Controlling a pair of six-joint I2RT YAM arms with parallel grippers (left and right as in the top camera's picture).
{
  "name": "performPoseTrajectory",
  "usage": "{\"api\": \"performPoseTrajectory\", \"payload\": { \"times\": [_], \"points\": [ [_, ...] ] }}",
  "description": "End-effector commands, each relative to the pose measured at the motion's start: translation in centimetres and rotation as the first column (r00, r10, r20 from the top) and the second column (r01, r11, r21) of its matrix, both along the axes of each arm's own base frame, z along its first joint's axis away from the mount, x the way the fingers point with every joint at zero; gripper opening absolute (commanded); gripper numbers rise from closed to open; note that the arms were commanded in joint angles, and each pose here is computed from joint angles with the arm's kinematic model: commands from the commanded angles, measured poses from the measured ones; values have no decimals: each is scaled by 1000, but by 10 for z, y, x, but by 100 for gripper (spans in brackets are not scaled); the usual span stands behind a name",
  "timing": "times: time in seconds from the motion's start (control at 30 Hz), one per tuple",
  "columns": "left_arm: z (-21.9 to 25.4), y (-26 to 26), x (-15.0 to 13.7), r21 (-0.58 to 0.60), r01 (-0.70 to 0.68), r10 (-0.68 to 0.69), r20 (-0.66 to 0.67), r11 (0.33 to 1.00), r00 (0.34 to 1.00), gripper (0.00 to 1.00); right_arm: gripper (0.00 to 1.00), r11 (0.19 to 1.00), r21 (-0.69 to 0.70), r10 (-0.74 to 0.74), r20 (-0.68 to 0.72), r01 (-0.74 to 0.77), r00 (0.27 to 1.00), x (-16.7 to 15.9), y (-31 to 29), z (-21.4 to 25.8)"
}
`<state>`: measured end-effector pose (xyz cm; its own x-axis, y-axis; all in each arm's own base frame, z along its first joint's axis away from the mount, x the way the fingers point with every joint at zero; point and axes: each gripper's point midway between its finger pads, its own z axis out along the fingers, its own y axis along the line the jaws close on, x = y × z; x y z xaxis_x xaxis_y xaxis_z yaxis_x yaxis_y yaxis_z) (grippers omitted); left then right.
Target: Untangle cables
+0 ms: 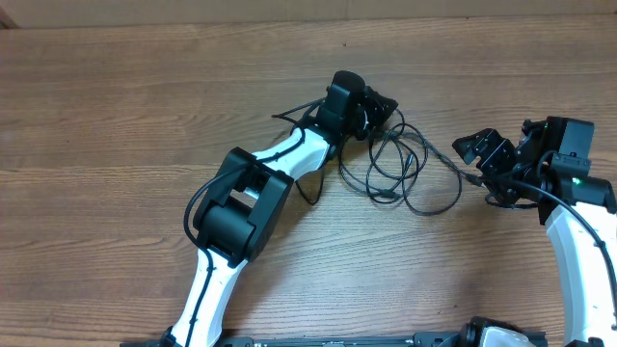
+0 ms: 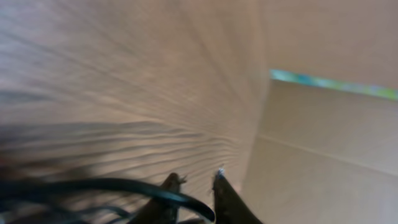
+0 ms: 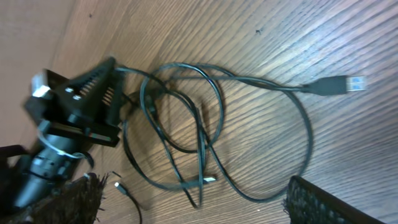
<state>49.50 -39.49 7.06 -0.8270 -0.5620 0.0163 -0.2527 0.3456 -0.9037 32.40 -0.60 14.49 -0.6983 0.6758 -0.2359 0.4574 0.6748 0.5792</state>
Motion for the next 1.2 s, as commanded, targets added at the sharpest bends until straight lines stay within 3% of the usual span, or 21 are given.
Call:
{"api": "performPoseTrajectory", "payload": {
  "times": [0.0,0.13,0.23,0.33,0.4,0.47,0.67,0.9,1.07,1.17],
  "points": [
    [17,-4,13,-16,-30,32,113,999,993,4,94,1000,-19,-14,1,14,1000,-2,-4,1],
    [58,-18,8,-92,129,-97,296,987,950,4,94,1000,-3,-7,-14,7,1000,-6,-1,-1],
    [95,-24,-9,-133,323,-230,460,937,858,4,94,1000,28,11,-13,-10,1000,-7,5,1],
    [122,-17,-31,-136,505,-344,580,852,738,4,94,996,80,42,3,-42,999,-7,14,5],
    [144,-4,-58,-82,670,-436,700,738,566,4,94,993,97,66,20,-68,998,-6,19,8],
    [154,7,-77,-29,751,-480,752,659,451,4,93,991,71,111,73,-116,991,-1,19,13],
    [168,30,-109,48,851,-554,778,523,296,4,92,978,66,175,238,-196,955,22,27,46],
    [197,47,-119,49,858,-556,781,511,286,4,92,974,45,201,268,-220,942,25,28,52],
    [231,47,-96,-92,794,-487,746,601,455,4,90,974,54,200,250,-219,947,21,29,52],
    [233,41,-72,-126,713,-447,700,690,556,3,89,975,48,199,260,-219,945,20,29,60]
  ]
}}
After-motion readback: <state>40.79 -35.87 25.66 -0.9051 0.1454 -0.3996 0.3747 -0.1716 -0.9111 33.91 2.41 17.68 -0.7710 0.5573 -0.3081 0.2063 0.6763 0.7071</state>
